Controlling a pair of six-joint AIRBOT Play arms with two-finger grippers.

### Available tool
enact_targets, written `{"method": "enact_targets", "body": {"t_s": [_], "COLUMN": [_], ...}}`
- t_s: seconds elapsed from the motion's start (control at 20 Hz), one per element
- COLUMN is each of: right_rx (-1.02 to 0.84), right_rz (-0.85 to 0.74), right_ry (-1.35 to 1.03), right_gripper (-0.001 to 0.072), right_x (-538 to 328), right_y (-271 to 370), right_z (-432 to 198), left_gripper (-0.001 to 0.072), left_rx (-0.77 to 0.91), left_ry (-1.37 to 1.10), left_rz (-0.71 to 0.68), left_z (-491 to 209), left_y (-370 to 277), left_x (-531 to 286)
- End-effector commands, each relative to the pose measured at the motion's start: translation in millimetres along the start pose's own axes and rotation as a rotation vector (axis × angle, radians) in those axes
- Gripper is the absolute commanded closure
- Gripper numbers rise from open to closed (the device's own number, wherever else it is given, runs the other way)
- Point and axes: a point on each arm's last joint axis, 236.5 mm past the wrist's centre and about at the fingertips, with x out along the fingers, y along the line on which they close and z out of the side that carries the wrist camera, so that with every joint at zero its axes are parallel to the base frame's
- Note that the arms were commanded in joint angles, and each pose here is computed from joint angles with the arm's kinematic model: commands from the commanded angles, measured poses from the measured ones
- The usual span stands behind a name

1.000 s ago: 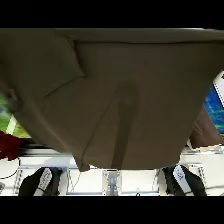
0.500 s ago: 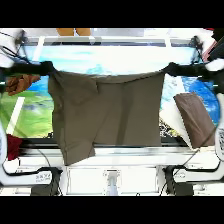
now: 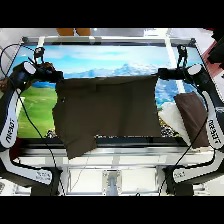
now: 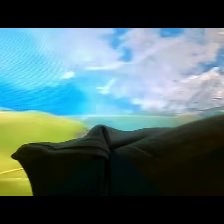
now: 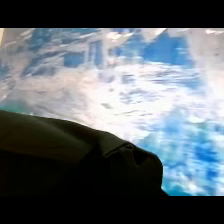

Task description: Fold the shirts.

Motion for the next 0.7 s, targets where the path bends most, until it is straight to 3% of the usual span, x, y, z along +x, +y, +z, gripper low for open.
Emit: {"method": "enact_targets", "body": {"t_s": [0.0,0.45,0.65], "right_rx": [-0.035,-0.04,-0.019], "right_rz": [-0.021,0.012,-0.02], "right_ry": [0.151,0.4,0.392], "right_gripper": [0.0686,0.0686,0.0686], "right_x": [-15,9,18], "right_y": [-10,4,-7], "right_z": [-34,-134,-149], "left_gripper": [0.0694,0.0694,0.0695], "left_rx": [0.054,-0.005,-0.013], "left_ry": [0.044,0.402,0.411], "left_rz": [0.057,0.04,0.049], "left_z": [-7,-155,-172], "left_y": [11,21,25], "left_x": [-24,12,21]}}
